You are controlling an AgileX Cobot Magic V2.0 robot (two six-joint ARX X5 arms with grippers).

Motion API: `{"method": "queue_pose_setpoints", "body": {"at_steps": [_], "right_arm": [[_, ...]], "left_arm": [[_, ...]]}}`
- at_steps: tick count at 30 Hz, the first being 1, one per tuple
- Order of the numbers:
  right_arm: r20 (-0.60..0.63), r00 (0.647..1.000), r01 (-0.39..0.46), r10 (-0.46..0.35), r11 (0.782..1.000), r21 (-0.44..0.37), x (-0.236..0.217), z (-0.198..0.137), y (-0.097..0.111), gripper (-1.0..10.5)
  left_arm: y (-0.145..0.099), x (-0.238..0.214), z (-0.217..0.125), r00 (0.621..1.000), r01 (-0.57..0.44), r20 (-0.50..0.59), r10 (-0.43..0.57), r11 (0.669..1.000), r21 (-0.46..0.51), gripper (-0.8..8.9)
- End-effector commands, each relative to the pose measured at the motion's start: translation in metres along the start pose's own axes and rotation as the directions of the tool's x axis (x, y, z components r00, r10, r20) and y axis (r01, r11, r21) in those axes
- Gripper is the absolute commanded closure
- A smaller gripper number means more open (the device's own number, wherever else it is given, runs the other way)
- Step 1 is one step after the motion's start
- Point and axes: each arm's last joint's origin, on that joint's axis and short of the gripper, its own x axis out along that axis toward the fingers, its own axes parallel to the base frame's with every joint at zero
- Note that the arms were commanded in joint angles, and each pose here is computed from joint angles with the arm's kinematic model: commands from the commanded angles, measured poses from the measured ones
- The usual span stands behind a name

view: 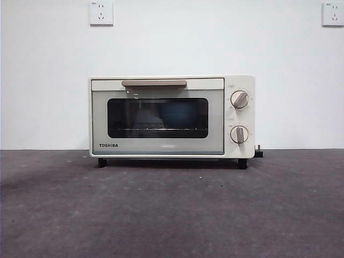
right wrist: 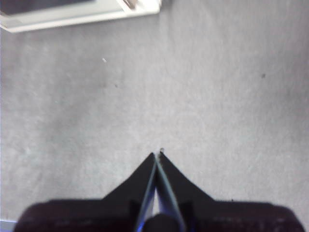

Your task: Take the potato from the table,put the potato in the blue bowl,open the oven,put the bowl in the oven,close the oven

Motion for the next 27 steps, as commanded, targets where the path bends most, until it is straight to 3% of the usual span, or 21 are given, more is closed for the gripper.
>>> {"method": "queue_pose_setpoints", "body": {"at_steps": [1, 6, 10, 14, 19, 27], "right_arm": [[-0.043, 0.999, 0.01, -0.01, 1.0, 0.005, 0.013, 0.005, -0.003, 9.5], [-0.117, 0.993, 0.021, -0.018, 0.999, 0.026, 0.032, 0.013, -0.008, 9.5], [-0.162, 0.986, 0.029, -0.022, 0.999, 0.038, 0.045, 0.018, -0.011, 9.5], [-0.171, 0.985, 0.03, -0.023, 0.999, 0.04, 0.054, 0.022, -0.013, 9.5], [-0.093, 0.996, 0.017, -0.015, 1.0, 0.019, 0.06, 0.033, -0.013, 9.5], [0.15, 0.989, -0.011, 0.019, 0.999, -0.052, 0.059, 0.057, -0.01, 9.5]], "left_arm": [[-0.006, 0.003, -0.038, 0.993, -0.043, 0.109, 0.037, 0.998, 0.05, 8.18], [-0.018, 0.001, -0.109, 0.973, -0.142, 0.179, 0.143, 0.99, -0.017, 8.18], [-0.023, 0.001, -0.163, 0.957, -0.248, 0.127, 0.26, 0.964, -0.099, 8.18], [-0.03, 0.004, -0.199, 0.961, -0.251, 0.096, 0.261, 0.962, -0.104, 8.18], [-0.035, 0.005, -0.226, 0.958, -0.258, 0.098, 0.269, 0.959, -0.115, 8.18], [-0.035, 0.004, -0.239, 0.946, -0.3, 0.086, 0.314, 0.943, -0.142, 8.18]]}}
